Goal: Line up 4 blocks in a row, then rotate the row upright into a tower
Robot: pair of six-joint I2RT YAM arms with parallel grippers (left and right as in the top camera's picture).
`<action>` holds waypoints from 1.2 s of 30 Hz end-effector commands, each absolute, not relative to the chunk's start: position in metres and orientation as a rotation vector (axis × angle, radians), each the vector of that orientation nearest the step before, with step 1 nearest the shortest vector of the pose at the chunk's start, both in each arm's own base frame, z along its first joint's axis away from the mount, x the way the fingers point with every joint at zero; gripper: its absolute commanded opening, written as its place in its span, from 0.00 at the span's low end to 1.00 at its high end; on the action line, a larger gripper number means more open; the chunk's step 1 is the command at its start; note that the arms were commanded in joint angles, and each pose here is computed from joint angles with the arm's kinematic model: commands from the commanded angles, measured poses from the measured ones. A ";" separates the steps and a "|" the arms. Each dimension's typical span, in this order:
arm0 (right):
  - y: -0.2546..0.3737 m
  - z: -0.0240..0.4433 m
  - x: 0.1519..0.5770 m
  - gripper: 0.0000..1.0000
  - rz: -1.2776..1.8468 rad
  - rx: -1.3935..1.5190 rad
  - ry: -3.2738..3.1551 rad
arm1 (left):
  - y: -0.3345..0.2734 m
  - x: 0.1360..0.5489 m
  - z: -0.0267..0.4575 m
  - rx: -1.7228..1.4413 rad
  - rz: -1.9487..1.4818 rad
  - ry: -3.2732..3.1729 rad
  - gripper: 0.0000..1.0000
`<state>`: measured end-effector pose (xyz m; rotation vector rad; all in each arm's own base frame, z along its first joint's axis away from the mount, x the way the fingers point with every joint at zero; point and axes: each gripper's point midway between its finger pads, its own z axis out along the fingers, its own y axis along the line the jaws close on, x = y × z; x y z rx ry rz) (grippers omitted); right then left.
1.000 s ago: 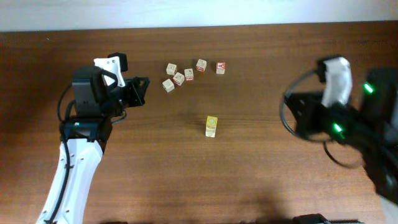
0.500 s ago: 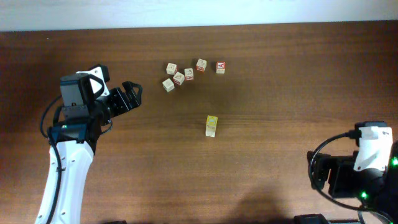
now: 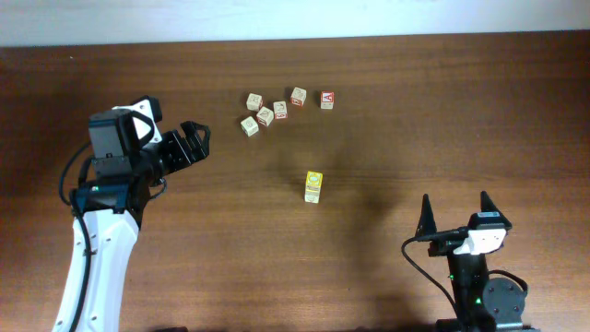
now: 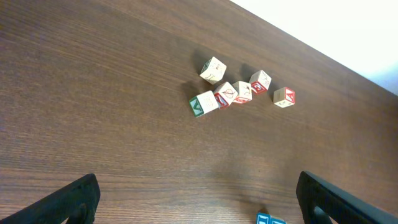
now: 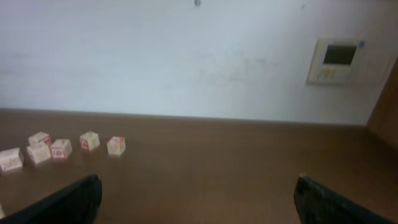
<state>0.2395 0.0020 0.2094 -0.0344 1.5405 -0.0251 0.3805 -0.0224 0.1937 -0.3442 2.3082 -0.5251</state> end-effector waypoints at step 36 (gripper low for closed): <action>0.009 0.157 0.246 0.99 0.005 -0.074 1.643 | -0.003 0.246 0.156 0.255 0.217 1.635 0.99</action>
